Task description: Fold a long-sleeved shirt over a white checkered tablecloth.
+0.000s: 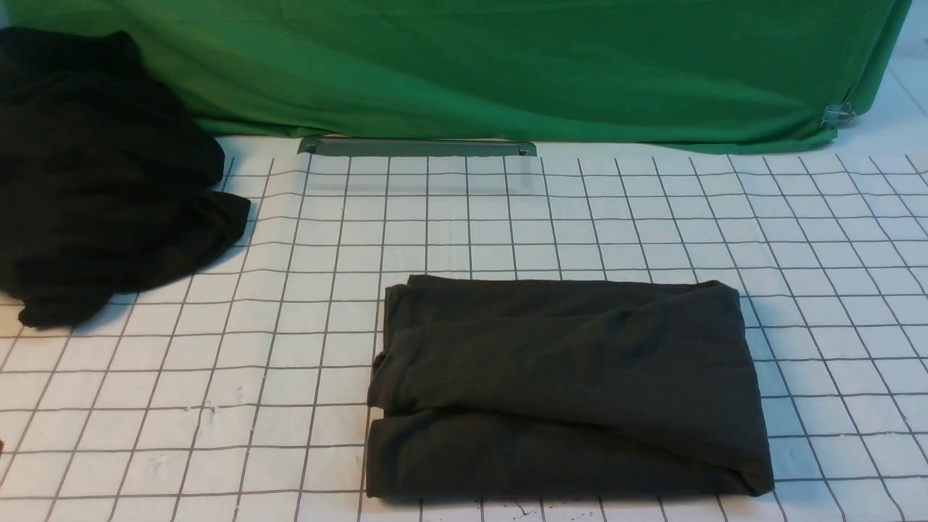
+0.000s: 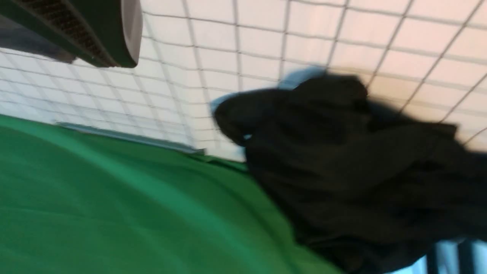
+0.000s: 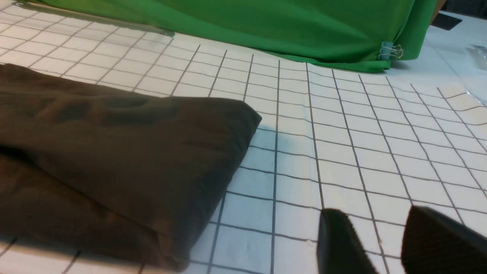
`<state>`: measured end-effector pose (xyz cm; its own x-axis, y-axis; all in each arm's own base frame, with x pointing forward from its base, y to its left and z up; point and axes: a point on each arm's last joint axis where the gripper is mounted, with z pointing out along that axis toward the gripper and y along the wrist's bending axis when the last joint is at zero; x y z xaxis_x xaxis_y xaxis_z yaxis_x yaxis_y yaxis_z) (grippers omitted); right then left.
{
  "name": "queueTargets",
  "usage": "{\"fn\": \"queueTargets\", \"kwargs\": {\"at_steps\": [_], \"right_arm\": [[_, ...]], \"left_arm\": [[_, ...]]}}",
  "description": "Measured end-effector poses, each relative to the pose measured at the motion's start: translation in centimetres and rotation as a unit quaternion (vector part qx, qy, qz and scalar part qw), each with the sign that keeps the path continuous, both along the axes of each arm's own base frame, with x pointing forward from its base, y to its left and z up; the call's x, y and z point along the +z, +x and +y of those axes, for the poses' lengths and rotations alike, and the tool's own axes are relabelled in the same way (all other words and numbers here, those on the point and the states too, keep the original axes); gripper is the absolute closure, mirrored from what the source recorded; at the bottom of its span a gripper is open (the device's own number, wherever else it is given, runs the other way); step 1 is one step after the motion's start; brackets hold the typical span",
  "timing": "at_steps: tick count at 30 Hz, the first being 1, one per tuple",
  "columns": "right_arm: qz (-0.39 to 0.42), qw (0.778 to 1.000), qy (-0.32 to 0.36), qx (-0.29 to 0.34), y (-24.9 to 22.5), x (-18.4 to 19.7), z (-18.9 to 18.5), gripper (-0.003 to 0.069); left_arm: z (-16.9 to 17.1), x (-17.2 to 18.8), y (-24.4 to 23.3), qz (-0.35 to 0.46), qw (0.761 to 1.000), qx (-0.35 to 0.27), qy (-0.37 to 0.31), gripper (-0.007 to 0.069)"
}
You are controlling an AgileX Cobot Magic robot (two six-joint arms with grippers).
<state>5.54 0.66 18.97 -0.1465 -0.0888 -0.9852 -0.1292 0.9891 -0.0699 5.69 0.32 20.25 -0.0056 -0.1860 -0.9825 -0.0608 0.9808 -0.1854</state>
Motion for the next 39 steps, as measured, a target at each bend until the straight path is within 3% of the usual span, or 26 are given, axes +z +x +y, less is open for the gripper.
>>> {"fn": "queueTargets", "kwargs": {"at_steps": [4, 10, 39], "right_arm": [[0.0, 1.0, 0.0, 0.0, 0.0, 0.0, 0.0, 0.0412], [0.0, 1.0, 0.0, 0.0, 0.0, 0.0, 0.0, 0.0412], [0.0, 1.0, 0.0, 0.0, 0.0, 0.0, 0.0, 0.0412]], "left_arm": [[0.3, -0.3, 0.0, 0.018, 1.0, 0.023, 0.004, 0.0625], [0.1, -1.1, -0.1, 0.062, 0.998, 0.009, 0.02, 0.0625], [0.1, -1.2, -0.1, 0.065, 0.998, 0.002, 0.02, 0.0623]]}}
